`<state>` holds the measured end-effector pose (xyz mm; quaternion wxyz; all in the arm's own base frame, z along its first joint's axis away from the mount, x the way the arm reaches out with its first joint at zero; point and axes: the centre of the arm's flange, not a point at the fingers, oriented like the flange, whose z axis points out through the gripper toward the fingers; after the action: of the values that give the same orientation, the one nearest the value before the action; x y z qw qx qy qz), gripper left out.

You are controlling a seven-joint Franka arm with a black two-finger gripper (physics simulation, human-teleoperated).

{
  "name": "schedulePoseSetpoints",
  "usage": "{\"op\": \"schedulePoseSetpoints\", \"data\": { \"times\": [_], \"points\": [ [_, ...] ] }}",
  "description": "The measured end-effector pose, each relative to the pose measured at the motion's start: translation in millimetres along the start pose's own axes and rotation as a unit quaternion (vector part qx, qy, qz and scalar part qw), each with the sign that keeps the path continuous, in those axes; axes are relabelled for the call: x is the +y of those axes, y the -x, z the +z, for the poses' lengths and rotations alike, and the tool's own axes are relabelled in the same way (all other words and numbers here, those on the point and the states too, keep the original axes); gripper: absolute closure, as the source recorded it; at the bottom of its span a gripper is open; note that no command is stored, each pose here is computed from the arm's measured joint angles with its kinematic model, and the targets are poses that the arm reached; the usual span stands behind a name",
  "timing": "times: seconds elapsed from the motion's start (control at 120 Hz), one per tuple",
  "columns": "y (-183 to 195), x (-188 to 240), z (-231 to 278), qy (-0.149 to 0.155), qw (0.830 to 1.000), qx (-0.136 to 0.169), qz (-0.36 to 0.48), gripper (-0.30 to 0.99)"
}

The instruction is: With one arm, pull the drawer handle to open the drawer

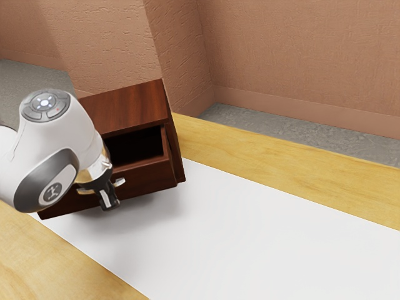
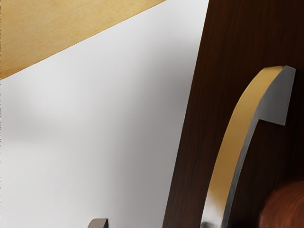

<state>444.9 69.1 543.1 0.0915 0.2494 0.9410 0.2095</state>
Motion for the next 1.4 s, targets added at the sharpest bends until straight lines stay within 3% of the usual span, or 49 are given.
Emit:
{"op": "schedulePoseSetpoints", "data": {
  "times": [0.983, 1.4],
  "points": [
    [4, -14, -8, 0.01, 1.0, -0.001, -0.009, 0.43],
    [5, -11, -19, -0.026, 0.999, -0.006, -0.039, 0.41]
  ]
}}
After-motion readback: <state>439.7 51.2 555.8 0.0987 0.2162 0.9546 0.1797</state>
